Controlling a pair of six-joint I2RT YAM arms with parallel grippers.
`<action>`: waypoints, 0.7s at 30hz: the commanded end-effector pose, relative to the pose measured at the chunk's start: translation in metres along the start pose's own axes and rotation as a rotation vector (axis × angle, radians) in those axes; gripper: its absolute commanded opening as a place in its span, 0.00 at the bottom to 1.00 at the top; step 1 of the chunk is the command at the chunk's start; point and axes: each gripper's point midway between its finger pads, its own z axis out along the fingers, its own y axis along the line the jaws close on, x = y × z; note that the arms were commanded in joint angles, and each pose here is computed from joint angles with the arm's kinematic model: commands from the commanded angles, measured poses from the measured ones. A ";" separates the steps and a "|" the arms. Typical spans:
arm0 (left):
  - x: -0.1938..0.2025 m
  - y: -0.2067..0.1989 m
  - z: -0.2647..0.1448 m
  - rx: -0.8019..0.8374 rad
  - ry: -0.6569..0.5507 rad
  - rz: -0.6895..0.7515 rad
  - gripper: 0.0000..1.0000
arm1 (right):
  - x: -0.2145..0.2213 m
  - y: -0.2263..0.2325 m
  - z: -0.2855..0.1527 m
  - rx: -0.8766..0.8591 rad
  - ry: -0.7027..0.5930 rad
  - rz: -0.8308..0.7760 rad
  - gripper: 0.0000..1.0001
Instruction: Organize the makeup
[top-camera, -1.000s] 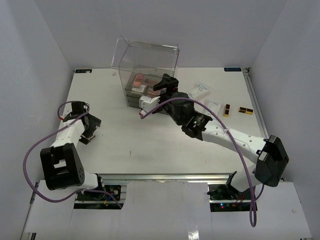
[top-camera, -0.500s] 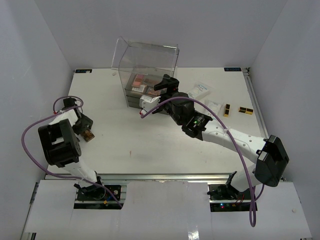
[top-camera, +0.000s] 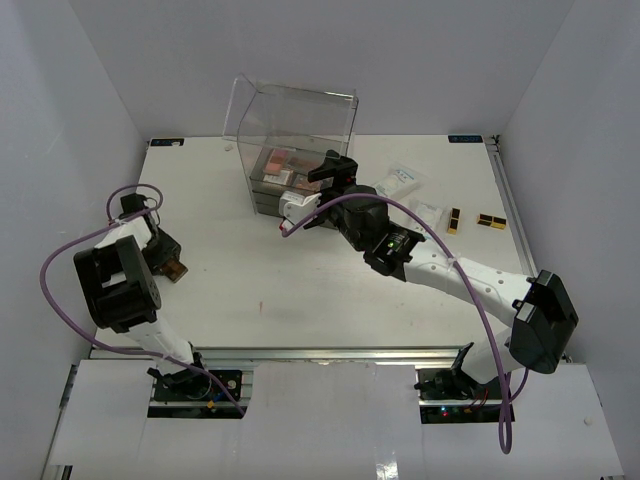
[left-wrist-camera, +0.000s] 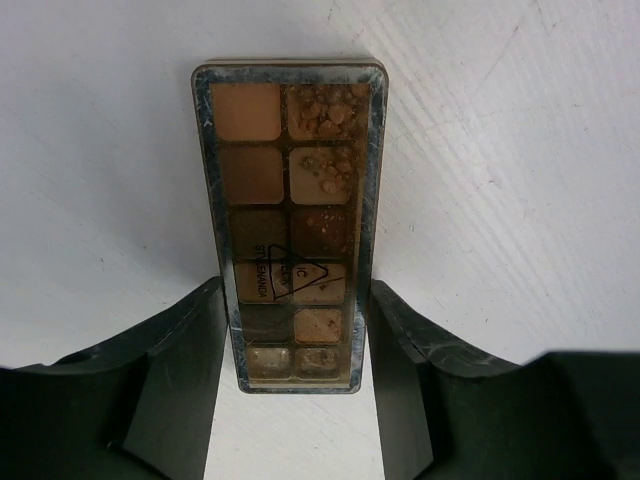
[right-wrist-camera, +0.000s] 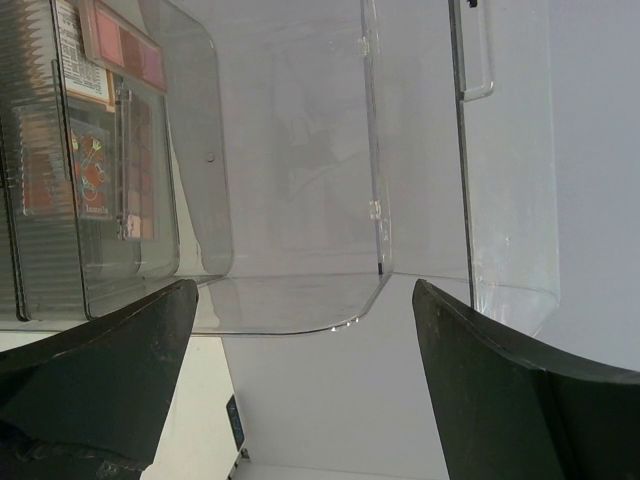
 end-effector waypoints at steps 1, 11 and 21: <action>0.020 -0.049 -0.020 0.301 0.086 -0.012 0.23 | 0.000 -0.030 -0.012 0.089 -0.016 0.057 0.95; 0.079 -0.129 -0.156 0.983 0.168 -0.042 0.12 | 0.001 -0.035 -0.015 0.100 -0.010 0.067 0.95; 0.129 -0.185 -0.258 1.279 0.233 -0.043 0.12 | 0.002 -0.037 -0.017 0.100 -0.004 0.080 0.94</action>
